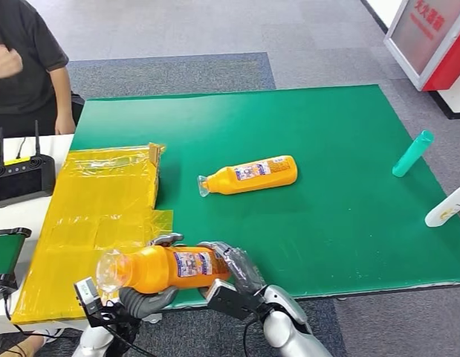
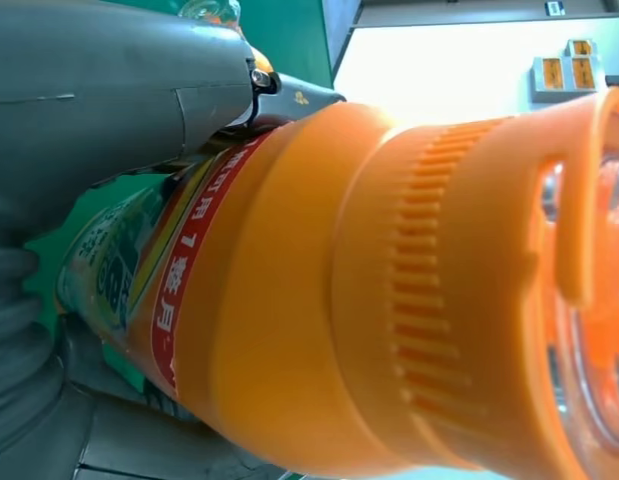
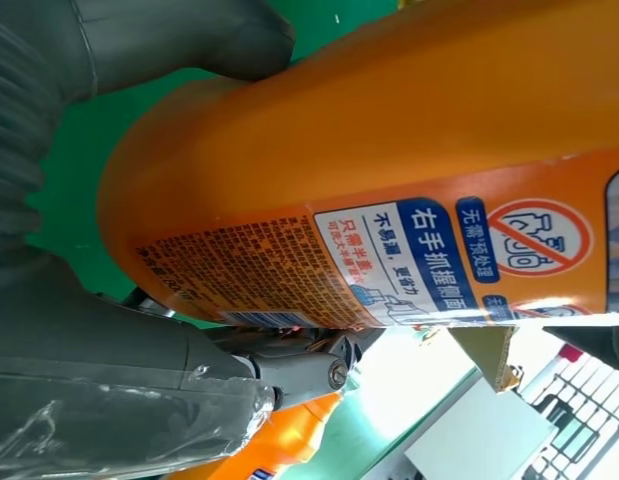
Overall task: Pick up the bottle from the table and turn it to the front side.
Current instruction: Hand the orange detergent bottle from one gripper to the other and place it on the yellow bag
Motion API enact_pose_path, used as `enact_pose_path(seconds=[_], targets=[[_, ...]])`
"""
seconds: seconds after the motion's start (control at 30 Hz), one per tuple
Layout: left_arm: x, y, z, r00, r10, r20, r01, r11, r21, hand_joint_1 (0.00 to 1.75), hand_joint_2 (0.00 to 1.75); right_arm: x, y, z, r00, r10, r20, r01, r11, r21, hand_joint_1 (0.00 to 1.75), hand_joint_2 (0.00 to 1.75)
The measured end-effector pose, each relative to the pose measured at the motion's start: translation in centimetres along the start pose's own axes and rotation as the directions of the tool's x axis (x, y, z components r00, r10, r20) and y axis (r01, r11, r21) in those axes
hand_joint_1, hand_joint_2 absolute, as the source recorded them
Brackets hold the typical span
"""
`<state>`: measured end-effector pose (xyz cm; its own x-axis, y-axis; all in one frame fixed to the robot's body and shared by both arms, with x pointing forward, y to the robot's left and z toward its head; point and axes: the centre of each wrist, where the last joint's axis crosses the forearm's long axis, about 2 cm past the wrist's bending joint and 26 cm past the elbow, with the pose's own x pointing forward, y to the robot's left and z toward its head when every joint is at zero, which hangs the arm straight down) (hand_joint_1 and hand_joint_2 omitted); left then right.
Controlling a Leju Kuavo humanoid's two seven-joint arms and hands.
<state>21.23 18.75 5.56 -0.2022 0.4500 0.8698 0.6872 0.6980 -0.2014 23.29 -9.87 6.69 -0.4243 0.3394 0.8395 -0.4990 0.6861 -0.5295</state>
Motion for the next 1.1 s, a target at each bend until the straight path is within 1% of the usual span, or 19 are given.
enact_pose_path(seconds=[0.27, 0.3, 0.33, 0.4, 0.43, 0.47, 0.53, 0.7, 0.77, 1.1], targets=[[0.0, 0.0, -0.2, 0.999, -0.041, -0.006, 0.041, 0.999, 0.018, 1.75, 1.75, -0.1, 0.1, 0.1, 1.0, 0.0, -0.006, 0.0, 1.0, 0.001, 1.75, 1.75], [0.0, 0.0, -0.3, 0.999, -0.046, -0.006, 0.046, 0.999, 0.021, 1.75, 1.75, -0.1, 0.1, 0.1, 1.0, 0.0, -0.006, 0.0, 1.0, 0.0, 1.64, 1.75], [0.0, 0.0, -0.3, 0.999, -0.051, -0.007, 0.051, 0.998, 0.025, 1.75, 1.75, -0.1, 0.1, 0.1, 1.0, 0.0, -0.006, 0.0, 1.0, -0.001, 1.25, 1.75], [0.0, 0.1, -0.3, 0.998, -0.069, -0.012, 0.069, 0.997, 0.032, 1.75, 1.75, -0.1, 0.1, 0.1, 1.0, 0.0, -0.008, 0.0, 1.0, -0.003, 0.38, 1.75], [0.0, 0.1, -0.3, 0.996, -0.084, -0.015, 0.084, 0.996, 0.037, 1.75, 1.75, -0.1, 0.1, 0.1, 1.0, 0.001, -0.01, -0.001, 1.0, -0.004, 0.04, 1.75], [0.0, 0.1, -0.4, 0.994, -0.106, -0.022, 0.107, 0.993, 0.042, 1.75, 1.75, -0.1, 0.2, 0.2, 1.0, 0.001, -0.013, -0.001, 1.0, -0.006, 0.0, 1.75], [0.0, 0.2, -0.5, 0.985, -0.166, -0.04, 0.168, 0.984, 0.057, 1.75, 1.75, -0.2, 0.3, 0.4, 1.0, 0.001, -0.025, -0.001, 1.0, -0.014, 0.0, 1.75], [0.3, 0.4, -0.2, 0.93, -0.344, -0.13, 0.36, 0.924, 0.128, 1.75, 1.75, -0.4, -0.1, 1.1, 0.999, -0.004, -0.047, 0.001, 0.998, -0.067, 0.0, 1.75], [0.6, 0.5, 0.0, 0.92, -0.364, -0.142, 0.383, 0.912, 0.144, 1.75, 1.75, -0.4, -0.4, 1.2, 0.999, -0.006, -0.045, 0.002, 0.997, -0.081, 0.0, 1.75], [1.2, 0.7, -0.1, 0.916, -0.38, -0.132, 0.398, 0.904, 0.158, 1.75, 1.75, -0.3, -0.8, 1.5, 0.999, -0.01, -0.042, 0.005, 0.994, -0.107, 0.0, 1.75]])
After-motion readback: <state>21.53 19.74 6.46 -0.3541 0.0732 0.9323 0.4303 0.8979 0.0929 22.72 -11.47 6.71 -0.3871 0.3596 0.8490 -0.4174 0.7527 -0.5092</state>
